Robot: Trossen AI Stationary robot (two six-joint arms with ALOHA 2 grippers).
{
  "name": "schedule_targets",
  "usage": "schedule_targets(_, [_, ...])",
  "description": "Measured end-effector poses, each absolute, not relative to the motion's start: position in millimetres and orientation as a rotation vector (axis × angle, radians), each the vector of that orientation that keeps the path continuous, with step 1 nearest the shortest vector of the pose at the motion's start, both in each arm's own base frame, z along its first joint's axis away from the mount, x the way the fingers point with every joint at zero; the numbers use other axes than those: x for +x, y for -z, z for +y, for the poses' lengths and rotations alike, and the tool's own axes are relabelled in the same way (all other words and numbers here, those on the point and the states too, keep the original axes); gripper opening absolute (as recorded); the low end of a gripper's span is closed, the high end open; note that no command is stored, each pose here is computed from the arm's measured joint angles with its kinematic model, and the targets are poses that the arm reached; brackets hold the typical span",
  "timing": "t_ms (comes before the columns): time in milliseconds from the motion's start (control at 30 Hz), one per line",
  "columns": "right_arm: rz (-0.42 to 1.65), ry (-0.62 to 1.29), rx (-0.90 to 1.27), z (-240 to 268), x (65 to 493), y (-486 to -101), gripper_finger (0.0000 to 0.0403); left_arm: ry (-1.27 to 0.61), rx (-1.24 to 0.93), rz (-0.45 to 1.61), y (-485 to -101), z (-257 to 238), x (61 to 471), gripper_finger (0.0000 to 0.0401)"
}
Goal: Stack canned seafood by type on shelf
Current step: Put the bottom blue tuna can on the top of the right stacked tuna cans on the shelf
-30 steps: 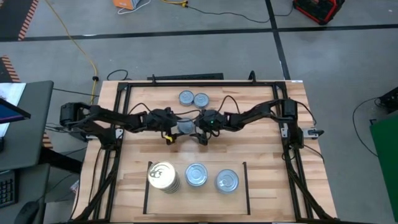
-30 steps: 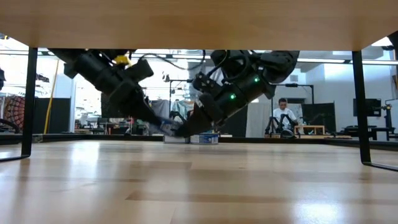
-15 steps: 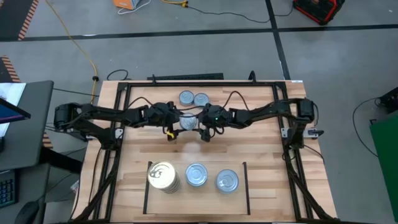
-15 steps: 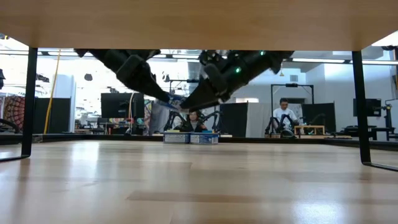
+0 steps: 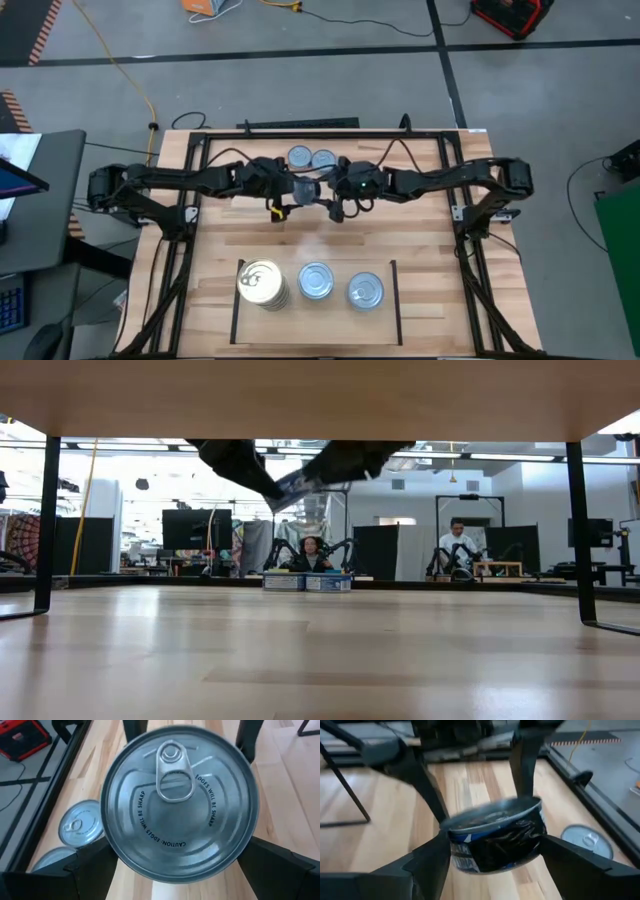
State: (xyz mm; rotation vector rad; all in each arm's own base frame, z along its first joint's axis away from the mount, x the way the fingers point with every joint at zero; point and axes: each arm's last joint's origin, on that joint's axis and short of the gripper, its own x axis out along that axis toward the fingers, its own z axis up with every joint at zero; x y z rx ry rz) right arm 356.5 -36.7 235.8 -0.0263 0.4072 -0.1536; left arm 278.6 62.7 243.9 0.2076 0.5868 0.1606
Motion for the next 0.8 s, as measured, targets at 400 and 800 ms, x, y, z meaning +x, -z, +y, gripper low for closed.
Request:
schedule_targets(400, [0.36, 0.141, -0.029, -26, 349, -255, 0.033, -0.116, 0.235, 0.589, -273, 56, 286, 0.037])
schedule_targets(800, [0.384, 0.164, -0.047, -15, 354, -273, 0.0331, -0.104, 0.254, 0.618, -294, 50, 286, 0.037])
